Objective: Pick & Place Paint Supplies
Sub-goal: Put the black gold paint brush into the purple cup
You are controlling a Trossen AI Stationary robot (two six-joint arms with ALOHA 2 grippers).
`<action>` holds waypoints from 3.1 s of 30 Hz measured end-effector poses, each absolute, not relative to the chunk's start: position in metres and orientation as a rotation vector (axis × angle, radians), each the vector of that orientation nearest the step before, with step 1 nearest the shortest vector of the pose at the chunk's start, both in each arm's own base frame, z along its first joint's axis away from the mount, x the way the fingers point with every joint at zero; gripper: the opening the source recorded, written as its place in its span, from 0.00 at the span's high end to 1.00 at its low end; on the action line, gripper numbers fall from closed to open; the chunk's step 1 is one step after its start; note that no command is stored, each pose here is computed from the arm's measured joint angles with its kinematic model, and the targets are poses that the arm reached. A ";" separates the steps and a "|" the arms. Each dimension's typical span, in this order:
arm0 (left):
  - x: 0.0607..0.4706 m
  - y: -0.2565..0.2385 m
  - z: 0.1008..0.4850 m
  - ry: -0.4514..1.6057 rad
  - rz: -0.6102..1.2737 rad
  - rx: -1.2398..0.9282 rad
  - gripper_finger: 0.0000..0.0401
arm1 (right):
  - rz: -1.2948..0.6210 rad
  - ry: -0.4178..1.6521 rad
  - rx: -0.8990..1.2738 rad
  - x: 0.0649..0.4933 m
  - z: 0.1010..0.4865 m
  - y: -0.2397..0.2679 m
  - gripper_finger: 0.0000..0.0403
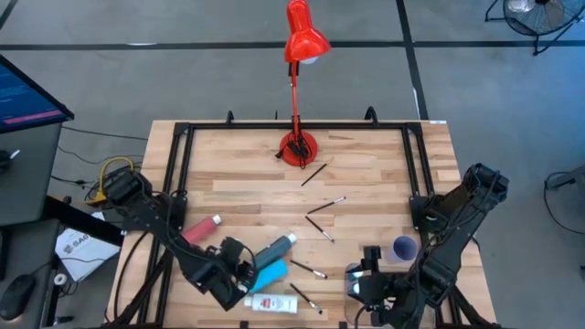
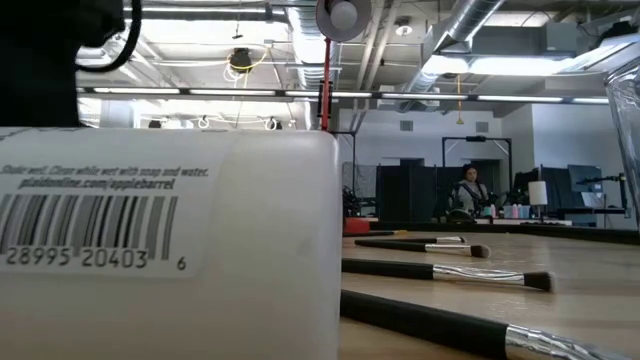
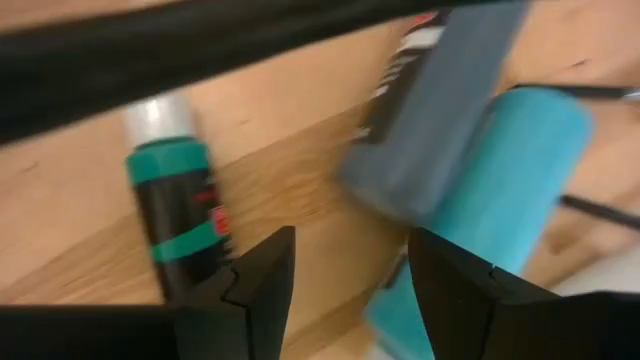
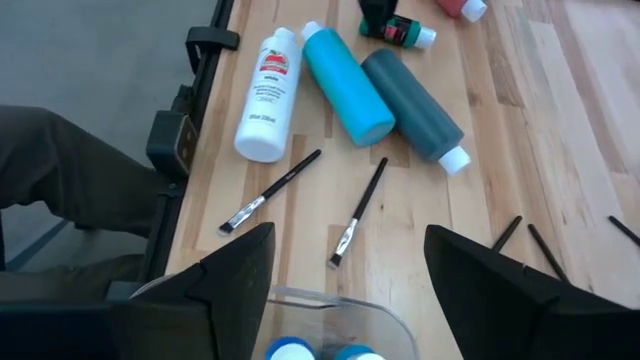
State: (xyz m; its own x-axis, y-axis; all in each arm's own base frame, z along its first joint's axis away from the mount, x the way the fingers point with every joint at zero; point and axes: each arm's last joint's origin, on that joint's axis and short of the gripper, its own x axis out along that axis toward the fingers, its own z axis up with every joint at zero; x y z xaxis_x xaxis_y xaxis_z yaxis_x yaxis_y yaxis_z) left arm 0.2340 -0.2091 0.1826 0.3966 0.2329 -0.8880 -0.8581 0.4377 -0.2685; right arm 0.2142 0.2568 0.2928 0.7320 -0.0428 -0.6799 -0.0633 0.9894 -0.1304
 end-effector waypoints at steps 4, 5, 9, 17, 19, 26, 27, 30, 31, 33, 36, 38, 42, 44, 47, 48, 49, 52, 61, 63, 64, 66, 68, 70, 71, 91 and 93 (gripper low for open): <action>0.238 -0.202 0.180 0.917 0.807 -0.810 0.57 | 0.011 0.750 -0.157 0.215 0.293 0.256 0.38; 0.240 -0.200 0.180 0.911 0.804 -0.797 0.57 | 0.013 0.750 -0.163 0.215 0.293 0.256 0.38; 0.247 -0.192 0.180 0.898 0.812 -0.775 0.57 | 0.014 0.750 -0.165 0.215 0.293 0.256 0.38; 0.257 -0.181 0.181 0.895 0.782 -0.687 0.57 | 0.014 0.750 -0.165 0.215 0.293 0.256 0.38; 0.258 -0.180 0.181 0.894 0.782 -0.686 0.57 | 0.014 0.751 -0.165 0.215 0.293 0.256 0.38; 0.263 -0.172 0.181 0.901 0.783 -0.659 0.57 | 0.012 0.751 -0.157 0.215 0.293 0.256 0.38; 0.264 -0.171 0.181 0.901 0.787 -0.659 0.57 | 0.012 0.751 -0.157 0.215 0.293 0.256 0.38; 0.267 -0.166 0.181 0.897 0.802 -0.666 0.57 | 0.013 0.751 -0.156 0.215 0.293 0.256 0.38; 0.268 -0.164 0.181 0.896 0.807 -0.667 0.57 | 0.010 0.751 -0.149 0.215 0.293 0.256 0.38; 0.271 -0.160 0.181 0.898 0.809 -0.657 0.57 | 0.009 0.754 -0.143 0.215 0.293 0.256 0.38; 0.274 -0.154 0.183 0.899 0.810 -0.644 0.57 | 0.005 0.772 -0.165 0.214 0.291 0.254 0.38; 0.276 -0.150 0.184 0.889 0.813 -0.627 0.57 | -0.007 0.785 -0.161 0.212 0.290 0.253 0.38; 0.278 -0.143 0.191 0.835 0.813 -0.584 0.57 | -0.024 0.795 -0.144 0.211 0.290 0.253 0.38; 0.279 -0.139 0.197 0.782 0.810 -0.549 0.57 | -0.025 0.795 -0.142 0.211 0.290 0.253 0.38; 0.279 -0.136 0.206 0.687 0.812 -0.479 0.57 | -0.025 0.795 -0.141 0.211 0.290 0.253 0.38; 0.280 -0.136 0.208 0.654 0.811 -0.460 0.57 | -0.025 0.795 -0.141 0.211 0.290 0.253 0.38; 0.281 -0.135 0.210 0.624 0.813 -0.452 0.57 | -0.025 0.795 -0.141 0.211 0.290 0.253 0.38; 0.283 -0.136 0.213 0.585 0.802 -0.423 0.57 | -0.029 0.794 -0.141 0.212 0.290 0.252 0.38; 0.286 -0.138 0.216 0.517 0.791 -0.369 0.57 | -0.074 0.795 -0.210 0.237 0.290 0.230 0.38; 0.286 -0.138 0.215 0.514 0.792 -0.367 0.57 | -0.060 0.780 -0.237 0.246 0.292 0.225 0.38; 0.286 -0.138 0.216 0.513 0.792 -0.366 0.57 | -0.046 0.777 -0.254 0.251 0.293 0.222 0.38; 0.286 -0.138 0.216 0.505 0.796 -0.362 0.57 | -0.008 0.783 -0.291 0.260 0.294 0.215 0.38; 0.286 -0.138 0.216 0.497 0.800 -0.356 0.57 | 0.007 0.789 -0.318 0.269 0.294 0.207 0.38; 0.287 -0.140 0.214 0.499 0.792 -0.332 0.57 | -0.004 0.792 -0.341 0.276 0.294 0.197 0.38; 0.288 -0.141 0.212 0.499 0.791 -0.307 0.57 | -0.010 0.790 -0.354 0.280 0.295 0.193 0.38; 0.298 -0.136 0.190 0.498 0.855 -0.022 0.57 | -0.141 0.647 -0.104 0.264 0.286 0.017 0.38; 0.300 -0.130 0.191 0.512 0.864 0.013 0.57 | -0.167 0.609 -0.086 0.254 0.284 0.009 0.38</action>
